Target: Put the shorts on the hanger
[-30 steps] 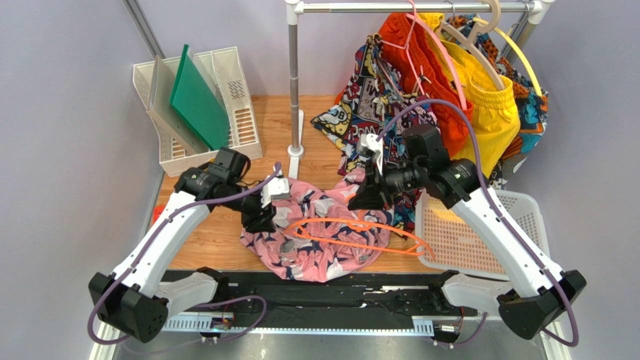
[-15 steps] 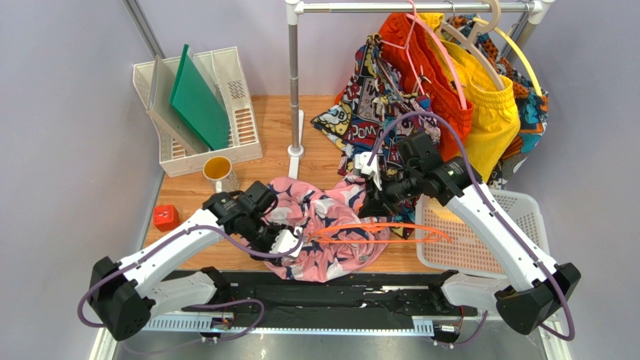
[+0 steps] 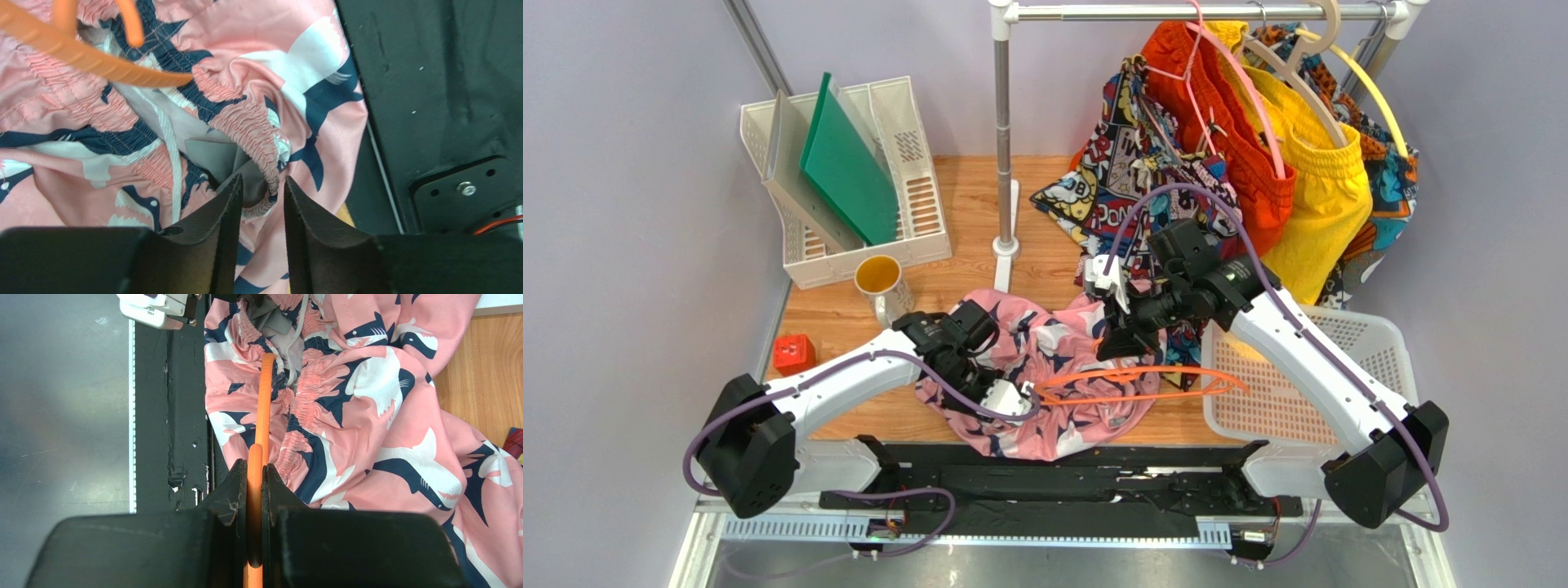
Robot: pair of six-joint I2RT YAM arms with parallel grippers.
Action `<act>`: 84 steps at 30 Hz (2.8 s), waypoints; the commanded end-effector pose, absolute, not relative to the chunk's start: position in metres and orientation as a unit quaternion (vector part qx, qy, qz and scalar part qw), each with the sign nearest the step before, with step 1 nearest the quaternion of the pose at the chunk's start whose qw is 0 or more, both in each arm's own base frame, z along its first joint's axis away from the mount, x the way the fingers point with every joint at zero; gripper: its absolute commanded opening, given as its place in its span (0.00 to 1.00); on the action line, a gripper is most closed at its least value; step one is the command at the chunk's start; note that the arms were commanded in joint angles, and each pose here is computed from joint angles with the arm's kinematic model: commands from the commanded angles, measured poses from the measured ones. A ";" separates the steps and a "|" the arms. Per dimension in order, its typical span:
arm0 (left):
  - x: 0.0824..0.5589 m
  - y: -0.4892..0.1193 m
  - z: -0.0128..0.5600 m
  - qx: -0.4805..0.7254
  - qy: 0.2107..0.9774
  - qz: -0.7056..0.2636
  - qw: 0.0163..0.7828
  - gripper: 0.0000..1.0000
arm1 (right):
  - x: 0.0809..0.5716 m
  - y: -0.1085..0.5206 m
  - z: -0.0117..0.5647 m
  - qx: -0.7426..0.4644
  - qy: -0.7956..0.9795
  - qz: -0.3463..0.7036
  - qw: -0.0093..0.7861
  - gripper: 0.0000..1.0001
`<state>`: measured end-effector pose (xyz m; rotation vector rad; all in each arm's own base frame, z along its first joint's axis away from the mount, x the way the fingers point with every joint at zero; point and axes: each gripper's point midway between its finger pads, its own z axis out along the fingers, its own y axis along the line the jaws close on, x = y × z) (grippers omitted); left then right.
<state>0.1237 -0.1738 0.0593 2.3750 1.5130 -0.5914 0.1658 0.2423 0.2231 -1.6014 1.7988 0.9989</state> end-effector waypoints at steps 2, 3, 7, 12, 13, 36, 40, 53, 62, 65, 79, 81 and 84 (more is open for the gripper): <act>0.135 -0.170 0.056 0.841 0.494 -0.168 0.140 0.33 | 0.167 0.254 0.234 -0.614 0.630 0.384 0.280 0.00; 0.133 -0.166 0.054 0.846 0.488 -0.166 0.133 0.29 | 0.166 0.255 0.236 -0.614 0.628 0.387 0.281 0.00; 0.130 -0.174 0.077 0.849 0.466 -0.173 0.177 0.00 | 0.171 0.261 0.255 -0.618 0.611 0.390 0.306 0.00; 0.125 -0.184 0.113 0.862 0.419 -0.163 0.234 0.00 | 0.167 0.271 0.290 -0.603 0.592 0.424 0.324 0.00; 0.123 -0.184 0.120 0.865 0.408 -0.160 0.243 0.00 | 0.165 0.270 0.294 -0.603 0.589 0.427 0.327 0.00; 0.128 -0.198 0.182 0.876 0.352 -0.133 0.302 0.00 | 0.164 0.298 0.272 -0.643 0.552 0.421 0.324 0.00; 0.120 -0.189 0.180 0.889 0.334 -0.127 0.287 0.00 | 0.177 0.304 0.283 -0.647 0.548 0.403 0.346 0.00; 0.117 -0.173 0.157 0.910 0.311 -0.106 0.253 0.00 | 0.135 0.257 0.295 -0.700 0.520 0.374 0.314 0.00; 0.117 -0.178 0.164 0.909 0.304 -0.110 0.261 0.00 | 0.151 0.267 0.314 -0.703 0.499 0.357 0.360 0.00; 0.117 -0.179 0.167 0.906 0.311 -0.113 0.264 0.00 | 0.155 0.271 0.311 -0.707 0.495 0.358 0.357 0.00; 0.119 -0.200 0.197 0.882 0.341 -0.146 0.291 0.00 | 0.168 0.304 0.290 -0.695 0.488 0.386 0.361 0.00; 0.124 -0.205 0.199 0.873 0.360 -0.149 0.292 0.00 | 0.165 0.306 0.290 -0.685 0.495 0.398 0.357 0.00; 0.131 -0.212 0.203 0.855 0.397 -0.154 0.295 0.00 | 0.162 0.306 0.288 -0.669 0.511 0.412 0.349 0.00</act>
